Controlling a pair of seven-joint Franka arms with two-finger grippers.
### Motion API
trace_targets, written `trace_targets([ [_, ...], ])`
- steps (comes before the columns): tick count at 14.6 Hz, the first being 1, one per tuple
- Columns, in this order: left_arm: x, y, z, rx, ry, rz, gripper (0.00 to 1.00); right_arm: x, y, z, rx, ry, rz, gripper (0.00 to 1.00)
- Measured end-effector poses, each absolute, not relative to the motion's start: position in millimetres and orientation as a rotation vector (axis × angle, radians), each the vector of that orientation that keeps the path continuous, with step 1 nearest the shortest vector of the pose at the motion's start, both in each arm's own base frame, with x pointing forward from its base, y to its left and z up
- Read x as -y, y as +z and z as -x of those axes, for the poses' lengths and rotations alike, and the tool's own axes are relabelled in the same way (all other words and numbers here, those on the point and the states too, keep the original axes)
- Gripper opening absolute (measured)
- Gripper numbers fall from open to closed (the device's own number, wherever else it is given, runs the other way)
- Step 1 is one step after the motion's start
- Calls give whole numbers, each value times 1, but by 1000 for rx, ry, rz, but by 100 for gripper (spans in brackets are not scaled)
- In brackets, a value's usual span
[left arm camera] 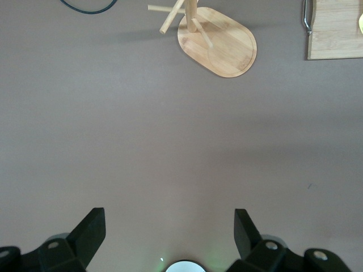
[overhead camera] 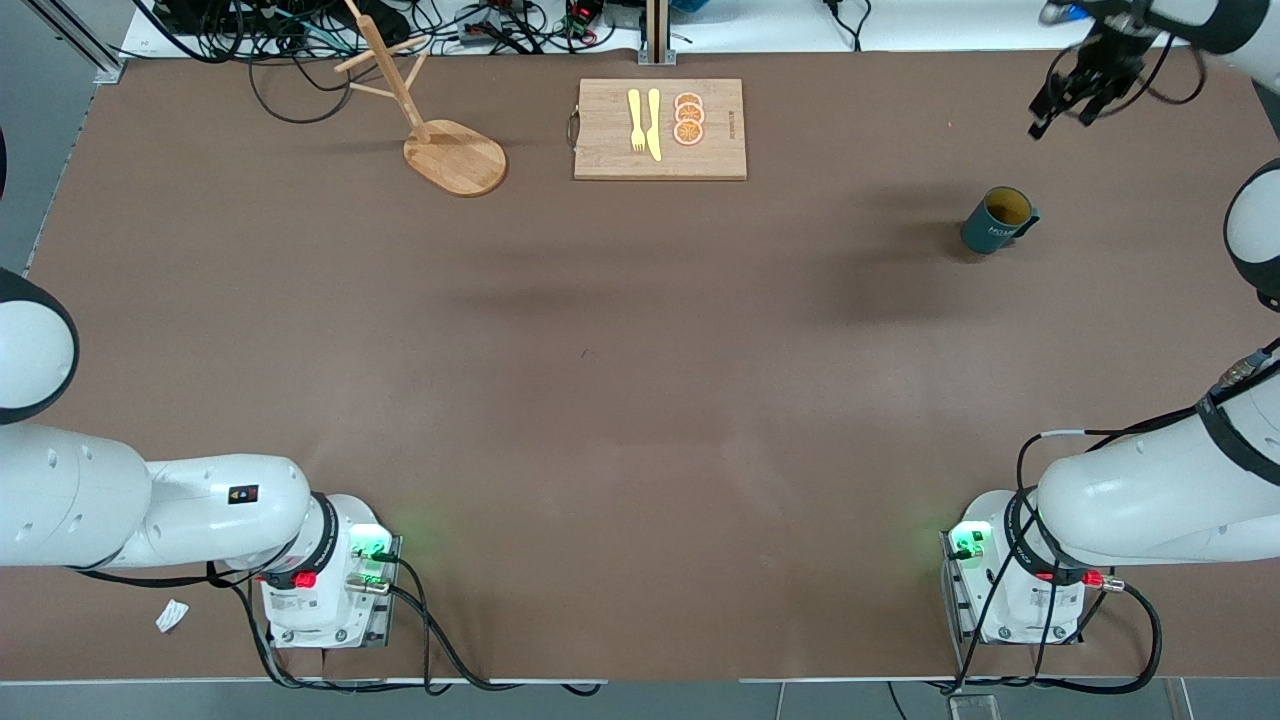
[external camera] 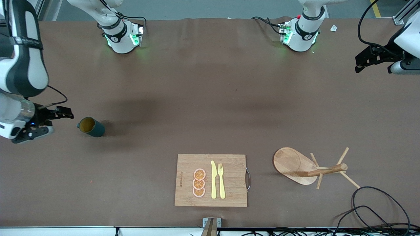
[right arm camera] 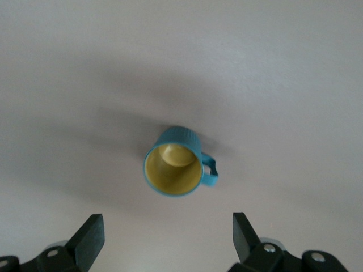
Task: Pass cup and hang on rack
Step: 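Grasp the teal mug rim with the right gripper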
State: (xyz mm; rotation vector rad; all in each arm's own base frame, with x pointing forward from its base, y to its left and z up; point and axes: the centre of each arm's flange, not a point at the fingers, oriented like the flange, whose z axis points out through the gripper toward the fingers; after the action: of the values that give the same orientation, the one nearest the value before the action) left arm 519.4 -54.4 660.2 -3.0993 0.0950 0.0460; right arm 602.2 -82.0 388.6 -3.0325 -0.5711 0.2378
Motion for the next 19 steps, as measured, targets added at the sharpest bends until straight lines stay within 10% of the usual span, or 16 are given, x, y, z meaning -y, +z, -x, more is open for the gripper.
trace_targets([
  [15,49,637,-540,-87,107,3108,100,109,226,-581,942,232,2892,96],
  [19,48,640,-541,-83,98,3109,100,109,224,-581,954,232,2885,55],
])
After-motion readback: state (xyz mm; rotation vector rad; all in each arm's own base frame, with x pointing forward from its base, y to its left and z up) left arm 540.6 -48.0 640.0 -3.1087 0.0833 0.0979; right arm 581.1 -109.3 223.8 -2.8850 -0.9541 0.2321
